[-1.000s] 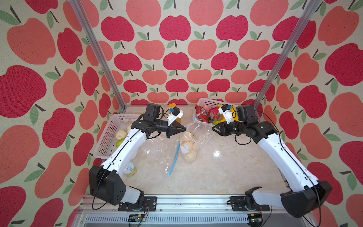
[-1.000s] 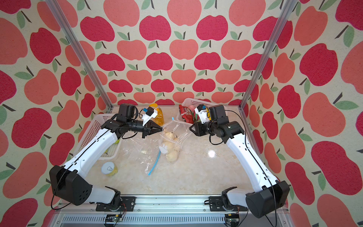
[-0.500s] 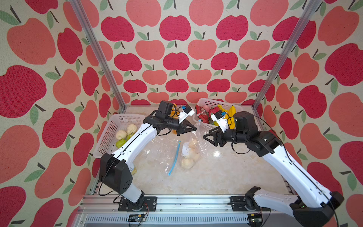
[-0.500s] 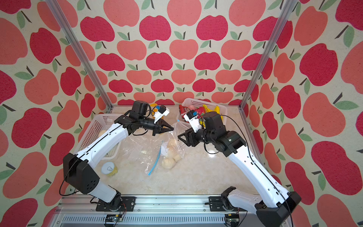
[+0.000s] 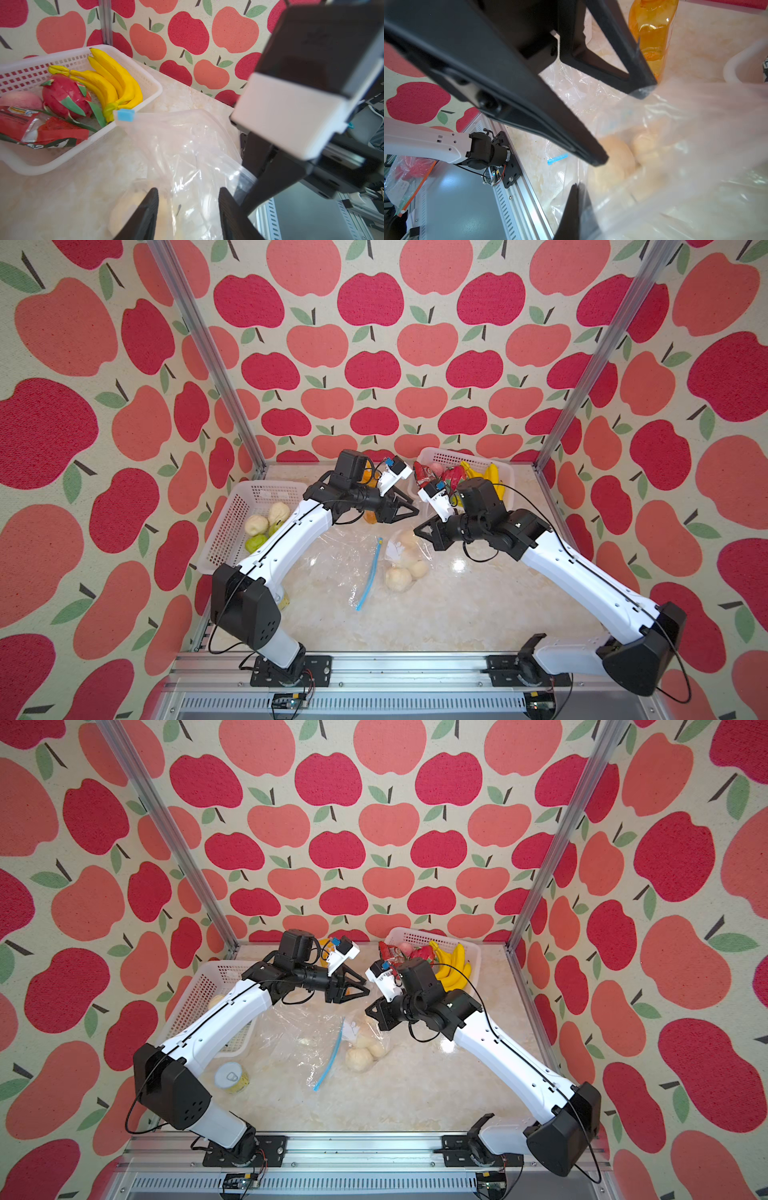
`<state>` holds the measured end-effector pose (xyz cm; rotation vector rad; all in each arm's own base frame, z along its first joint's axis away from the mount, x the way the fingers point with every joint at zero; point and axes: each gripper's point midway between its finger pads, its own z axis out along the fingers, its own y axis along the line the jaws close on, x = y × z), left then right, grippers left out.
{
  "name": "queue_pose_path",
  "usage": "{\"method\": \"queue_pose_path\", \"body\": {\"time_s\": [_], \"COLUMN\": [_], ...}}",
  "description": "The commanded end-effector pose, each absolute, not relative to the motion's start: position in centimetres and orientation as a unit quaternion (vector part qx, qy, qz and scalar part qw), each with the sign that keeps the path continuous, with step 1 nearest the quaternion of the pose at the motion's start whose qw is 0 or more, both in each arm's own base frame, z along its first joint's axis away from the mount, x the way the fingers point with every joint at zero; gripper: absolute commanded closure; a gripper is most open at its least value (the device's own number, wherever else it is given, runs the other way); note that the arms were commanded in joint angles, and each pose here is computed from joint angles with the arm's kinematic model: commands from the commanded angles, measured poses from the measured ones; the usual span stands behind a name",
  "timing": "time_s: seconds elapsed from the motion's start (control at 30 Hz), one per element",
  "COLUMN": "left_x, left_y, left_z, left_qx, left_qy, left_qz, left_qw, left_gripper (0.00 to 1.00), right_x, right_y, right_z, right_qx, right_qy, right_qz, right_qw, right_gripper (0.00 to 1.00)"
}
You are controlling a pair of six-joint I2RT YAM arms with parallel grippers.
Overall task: Open the zip-top bag and take out the pear
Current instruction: Adjust the zipper food storage bag at the center of the board.
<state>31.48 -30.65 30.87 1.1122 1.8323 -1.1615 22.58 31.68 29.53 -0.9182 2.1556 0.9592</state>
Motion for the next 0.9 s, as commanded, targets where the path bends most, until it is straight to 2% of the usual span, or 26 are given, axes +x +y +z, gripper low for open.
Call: {"method": "queue_pose_path", "body": {"time_s": [0.0,0.2,0.33,0.43,0.67,0.87], "left_x": [35.0,36.0,35.6,34.8,32.6,30.1], "left_y": [-26.7,-20.5,-18.7,-19.0,-21.3,-24.2], "left_z": [32.6,34.1,33.3,31.6,25.8,21.4], "left_qx": [0.344,0.275,0.252,0.250,0.251,0.258], "left_qy": [0.739,0.768,0.786,0.793,0.816,0.839], "left_qz": [-0.426,-0.386,-0.380,-0.398,-0.415,-0.412], "left_qw": [0.393,0.431,0.417,0.387,0.314,0.246], "left_gripper": [0.43,0.31,0.27,0.26,0.23,0.20], "right_x": [22.9,23.6,23.9,22.6,19.4,18.0], "right_y": [33.7,35.9,33.5,30.6,22.3,19.3], "right_z": [35.9,40.1,40.3,37.5,24.9,21.7], "right_qx": [-0.367,-0.364,-0.327,-0.308,-0.219,-0.196], "right_qy": [0.758,0.736,0.754,0.779,0.861,0.883], "right_qz": [0.412,0.450,0.420,0.396,0.336,0.313], "right_qw": [0.348,0.351,0.384,0.376,0.312,0.289], "right_gripper": [1.00,1.00,1.00,1.00,1.00,1.00]}}
